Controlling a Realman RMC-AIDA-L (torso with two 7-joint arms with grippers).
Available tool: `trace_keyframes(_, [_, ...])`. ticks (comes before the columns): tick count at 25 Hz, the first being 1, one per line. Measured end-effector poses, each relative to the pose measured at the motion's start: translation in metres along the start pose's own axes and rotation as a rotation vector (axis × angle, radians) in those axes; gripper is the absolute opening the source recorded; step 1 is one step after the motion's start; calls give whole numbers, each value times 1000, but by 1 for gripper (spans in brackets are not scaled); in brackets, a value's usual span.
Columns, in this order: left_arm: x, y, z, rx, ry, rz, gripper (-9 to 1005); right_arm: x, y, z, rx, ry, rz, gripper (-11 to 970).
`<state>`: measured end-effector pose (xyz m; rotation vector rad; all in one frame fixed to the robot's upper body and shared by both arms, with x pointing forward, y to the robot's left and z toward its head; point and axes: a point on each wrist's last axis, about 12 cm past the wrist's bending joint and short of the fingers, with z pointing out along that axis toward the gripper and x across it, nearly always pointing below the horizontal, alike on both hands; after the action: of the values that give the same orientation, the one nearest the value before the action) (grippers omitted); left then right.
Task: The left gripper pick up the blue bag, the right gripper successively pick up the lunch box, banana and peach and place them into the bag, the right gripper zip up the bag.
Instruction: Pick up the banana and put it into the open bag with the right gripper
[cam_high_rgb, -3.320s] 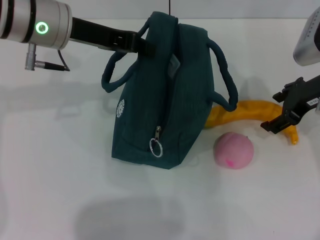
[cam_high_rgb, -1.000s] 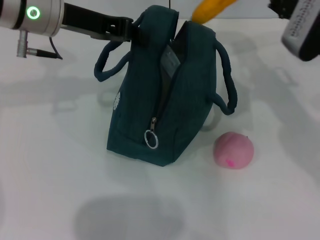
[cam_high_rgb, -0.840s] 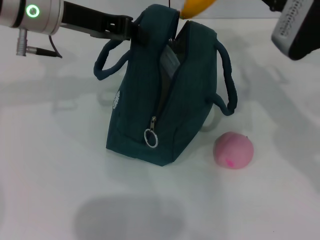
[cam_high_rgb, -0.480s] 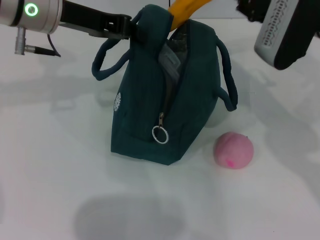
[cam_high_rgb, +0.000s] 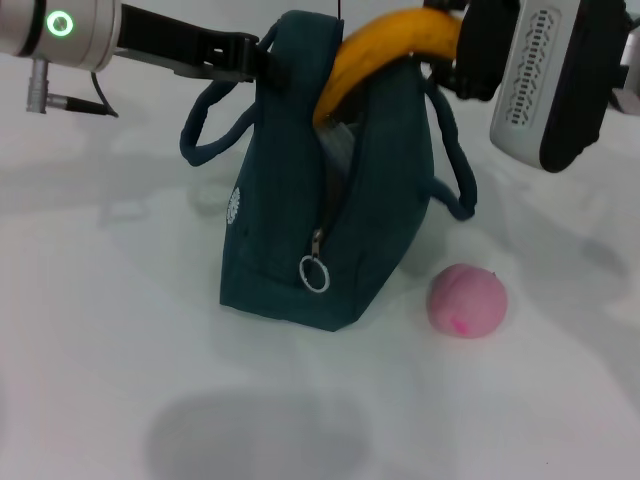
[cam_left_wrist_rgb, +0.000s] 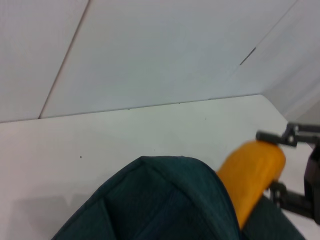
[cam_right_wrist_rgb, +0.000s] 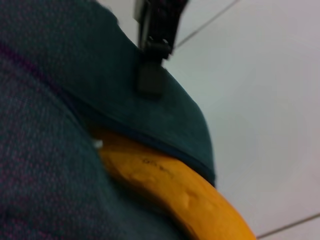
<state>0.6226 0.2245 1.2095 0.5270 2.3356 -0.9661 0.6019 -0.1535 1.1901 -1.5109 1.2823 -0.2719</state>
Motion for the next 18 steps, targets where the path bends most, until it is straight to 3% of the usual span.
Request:
trace_keyframes(6, [1,1,0,-2,1,-4,49,-6,6,-4,-88,-29,5,458])
trace_keyframes(11, [0,0,1,1,3,-2,49,-2,-2,-5,-50,-20,-7,459])
trace_keyframes(18, [-3,-4,3,11,4,9,49,-10,-18,0,1,-37,-147,459])
